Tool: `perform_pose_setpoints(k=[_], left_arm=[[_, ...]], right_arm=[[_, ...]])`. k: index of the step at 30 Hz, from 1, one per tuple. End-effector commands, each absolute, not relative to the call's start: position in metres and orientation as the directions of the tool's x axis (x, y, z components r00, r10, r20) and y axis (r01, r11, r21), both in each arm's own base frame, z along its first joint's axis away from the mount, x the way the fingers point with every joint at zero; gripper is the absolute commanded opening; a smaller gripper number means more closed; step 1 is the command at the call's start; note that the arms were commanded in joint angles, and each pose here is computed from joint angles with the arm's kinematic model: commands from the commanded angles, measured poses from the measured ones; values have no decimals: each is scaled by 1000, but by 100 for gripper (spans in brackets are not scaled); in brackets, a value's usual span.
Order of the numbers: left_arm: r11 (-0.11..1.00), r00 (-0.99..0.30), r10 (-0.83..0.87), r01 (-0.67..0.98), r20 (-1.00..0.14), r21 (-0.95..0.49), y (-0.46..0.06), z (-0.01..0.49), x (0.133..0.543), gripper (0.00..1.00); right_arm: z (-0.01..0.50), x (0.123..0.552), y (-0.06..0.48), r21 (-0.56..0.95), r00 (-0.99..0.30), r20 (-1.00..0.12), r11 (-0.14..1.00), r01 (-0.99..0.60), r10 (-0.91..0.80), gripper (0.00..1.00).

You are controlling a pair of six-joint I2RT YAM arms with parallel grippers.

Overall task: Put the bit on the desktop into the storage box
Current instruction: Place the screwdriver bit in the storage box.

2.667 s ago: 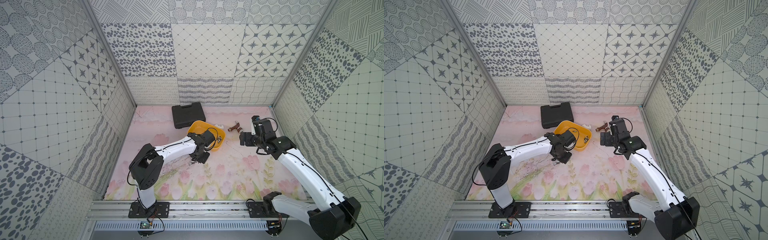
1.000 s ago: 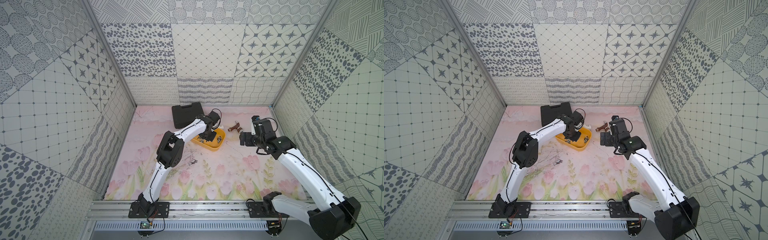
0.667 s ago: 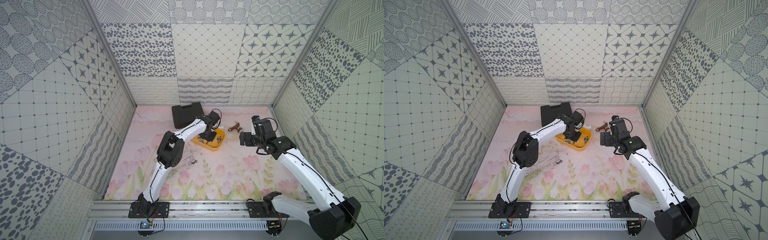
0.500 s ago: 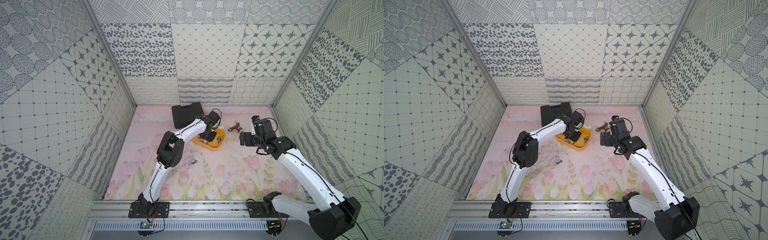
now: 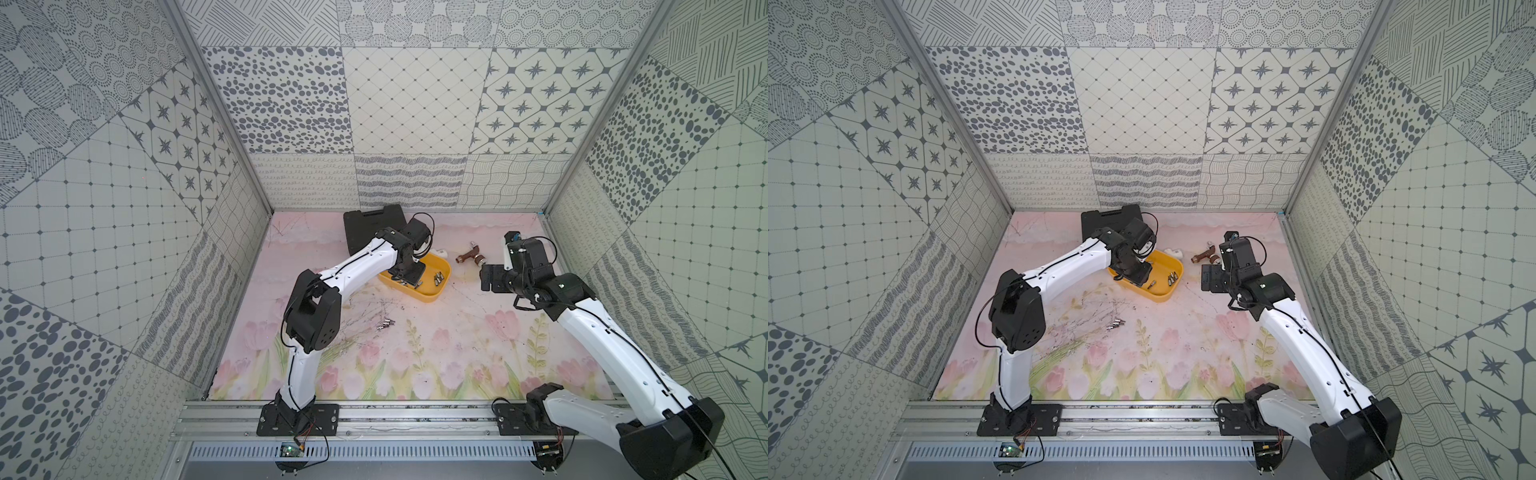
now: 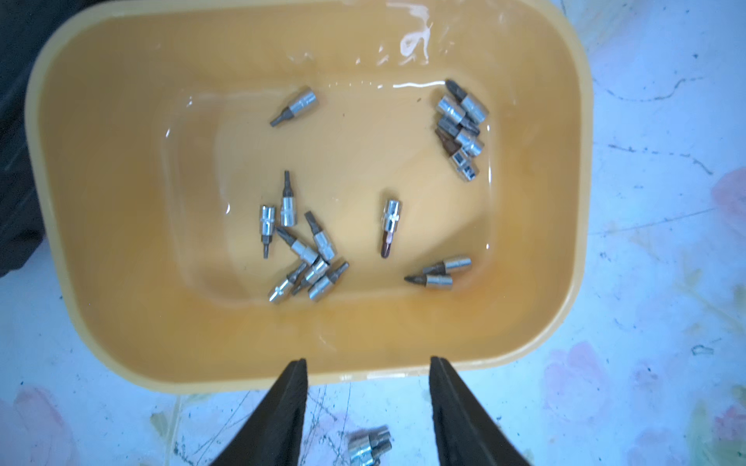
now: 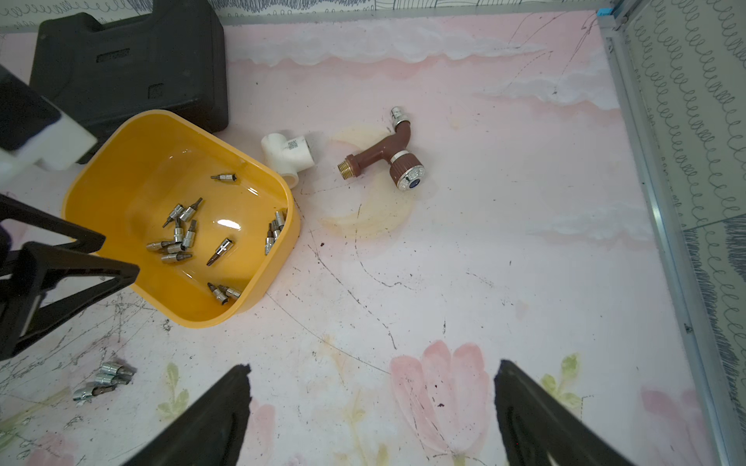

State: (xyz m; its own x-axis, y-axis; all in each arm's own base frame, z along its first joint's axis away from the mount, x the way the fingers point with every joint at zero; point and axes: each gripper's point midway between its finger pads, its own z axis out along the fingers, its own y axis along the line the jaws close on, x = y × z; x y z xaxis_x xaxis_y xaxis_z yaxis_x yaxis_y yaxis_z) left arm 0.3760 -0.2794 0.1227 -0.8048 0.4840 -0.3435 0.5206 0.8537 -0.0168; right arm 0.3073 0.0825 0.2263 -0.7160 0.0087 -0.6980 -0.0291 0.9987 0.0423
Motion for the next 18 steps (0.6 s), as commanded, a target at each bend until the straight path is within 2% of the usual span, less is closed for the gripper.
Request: perform_pose_setpoints(k=[1,11,18], left_arm=[[868,-811,453,495,-369,-22,-257,136,351,57],[890,-859,413,451,-302,-65,-218,118,289,61],[890,-878,428,450,-215,-66,-210,92,273,61]], right_arm=[[233,308,81,51,-695,-719,998,-25,19,97],[231,308,82,52,-700,-714,998,-28,18,97],[232,309,83,55,-698,-716,998,-28,20,97]])
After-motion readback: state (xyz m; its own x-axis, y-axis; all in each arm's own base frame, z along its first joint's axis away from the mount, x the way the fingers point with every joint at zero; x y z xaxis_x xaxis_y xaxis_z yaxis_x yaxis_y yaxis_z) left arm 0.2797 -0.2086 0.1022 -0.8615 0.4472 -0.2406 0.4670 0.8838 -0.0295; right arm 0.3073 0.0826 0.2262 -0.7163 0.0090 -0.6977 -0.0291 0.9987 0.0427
